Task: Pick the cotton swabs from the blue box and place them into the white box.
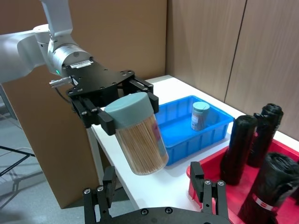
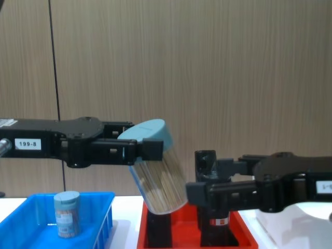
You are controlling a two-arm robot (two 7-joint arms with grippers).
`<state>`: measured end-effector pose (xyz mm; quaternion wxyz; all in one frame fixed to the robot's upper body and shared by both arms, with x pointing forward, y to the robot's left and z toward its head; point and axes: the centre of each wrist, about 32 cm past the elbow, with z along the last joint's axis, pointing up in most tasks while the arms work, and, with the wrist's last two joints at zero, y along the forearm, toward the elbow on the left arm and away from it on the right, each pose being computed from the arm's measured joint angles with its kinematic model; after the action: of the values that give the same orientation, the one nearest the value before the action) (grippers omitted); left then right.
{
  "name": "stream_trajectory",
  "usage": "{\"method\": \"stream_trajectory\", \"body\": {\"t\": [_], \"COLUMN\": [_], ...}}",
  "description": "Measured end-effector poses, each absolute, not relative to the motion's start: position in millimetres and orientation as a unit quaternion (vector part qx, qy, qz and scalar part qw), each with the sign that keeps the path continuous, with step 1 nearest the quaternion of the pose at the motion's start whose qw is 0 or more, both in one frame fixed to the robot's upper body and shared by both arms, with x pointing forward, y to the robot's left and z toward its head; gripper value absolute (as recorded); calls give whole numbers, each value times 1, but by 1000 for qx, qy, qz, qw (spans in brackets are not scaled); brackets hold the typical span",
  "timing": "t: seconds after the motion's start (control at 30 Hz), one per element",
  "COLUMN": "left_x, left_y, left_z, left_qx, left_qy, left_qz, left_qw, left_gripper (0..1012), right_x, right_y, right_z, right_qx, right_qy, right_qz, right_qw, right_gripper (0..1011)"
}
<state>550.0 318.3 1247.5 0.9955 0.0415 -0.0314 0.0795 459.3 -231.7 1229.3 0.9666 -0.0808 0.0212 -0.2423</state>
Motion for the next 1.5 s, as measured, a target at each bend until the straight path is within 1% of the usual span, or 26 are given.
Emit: {"method": "stream_trajectory", "body": {"t": [0.57, 1.5], "left_x": [550, 550], "left_y": [318, 318], "left_z": [1247, 1247], "left_qx": [42, 42], "left_qy": [-31, -31], "left_qz": [80, 80], "left_qw": [995, 995], "left_gripper": [671, 671], "right_x": [466, 477], "right_y": [-210, -184], "right_z": [1226, 1222], "right_qx": [-78, -85], "right_qy": [15, -4], "right_qz": [-222, -216], "right_qw": [972, 973], "right_gripper": [1002, 1002]}}
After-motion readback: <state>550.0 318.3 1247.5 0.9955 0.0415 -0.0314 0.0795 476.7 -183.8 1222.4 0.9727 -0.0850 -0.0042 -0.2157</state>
